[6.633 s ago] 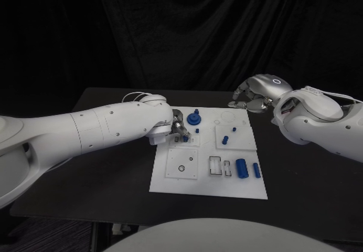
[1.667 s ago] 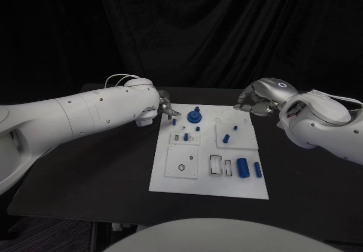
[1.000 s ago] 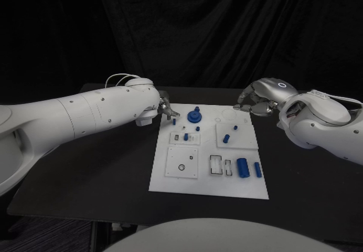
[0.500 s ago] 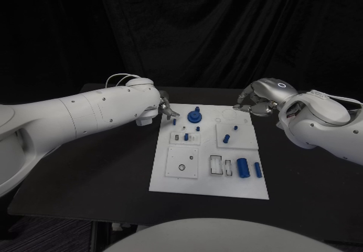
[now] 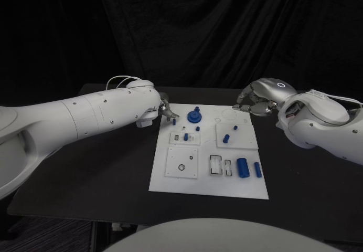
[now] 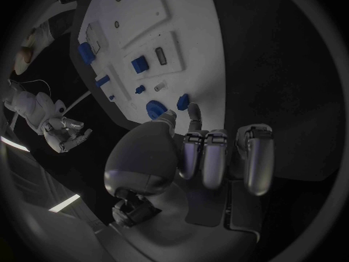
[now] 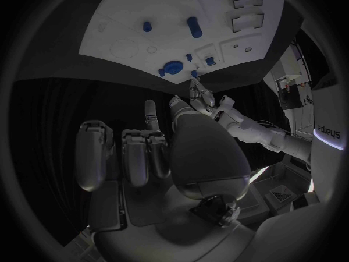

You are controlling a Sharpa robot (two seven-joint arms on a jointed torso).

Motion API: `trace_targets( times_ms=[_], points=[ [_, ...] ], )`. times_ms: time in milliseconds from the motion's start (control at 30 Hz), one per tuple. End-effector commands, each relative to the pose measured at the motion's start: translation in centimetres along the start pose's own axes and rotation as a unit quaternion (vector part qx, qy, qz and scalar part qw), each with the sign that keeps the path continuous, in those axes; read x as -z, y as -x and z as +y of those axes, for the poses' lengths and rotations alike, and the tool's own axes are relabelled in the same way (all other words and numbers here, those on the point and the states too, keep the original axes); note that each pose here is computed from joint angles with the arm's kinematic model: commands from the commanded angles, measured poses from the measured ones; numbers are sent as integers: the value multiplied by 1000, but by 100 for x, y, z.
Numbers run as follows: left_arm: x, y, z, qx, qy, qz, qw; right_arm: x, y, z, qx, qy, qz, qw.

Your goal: Assemble the parts on the task board

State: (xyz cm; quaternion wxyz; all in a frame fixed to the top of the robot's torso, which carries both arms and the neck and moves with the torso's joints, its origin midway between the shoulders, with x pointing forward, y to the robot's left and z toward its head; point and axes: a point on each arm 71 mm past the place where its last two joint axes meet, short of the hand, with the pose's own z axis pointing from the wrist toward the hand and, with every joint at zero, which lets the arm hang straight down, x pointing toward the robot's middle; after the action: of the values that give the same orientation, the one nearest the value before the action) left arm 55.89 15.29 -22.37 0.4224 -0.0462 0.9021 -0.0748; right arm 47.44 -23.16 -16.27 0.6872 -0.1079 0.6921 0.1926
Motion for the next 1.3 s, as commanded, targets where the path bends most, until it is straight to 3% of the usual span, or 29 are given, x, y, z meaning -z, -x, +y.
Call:
trace_targets(
  times_ms=[33, 1300],
  points=[
    [-7, -25, -22, -2, -9, 5, 1000, 0, -7, -5, 1, -5, 1, 1000],
    [-21, -66, -58, -4, -19, 11, 1000, -15, -16, 3, 3, -5, 5, 1000]
  ],
)
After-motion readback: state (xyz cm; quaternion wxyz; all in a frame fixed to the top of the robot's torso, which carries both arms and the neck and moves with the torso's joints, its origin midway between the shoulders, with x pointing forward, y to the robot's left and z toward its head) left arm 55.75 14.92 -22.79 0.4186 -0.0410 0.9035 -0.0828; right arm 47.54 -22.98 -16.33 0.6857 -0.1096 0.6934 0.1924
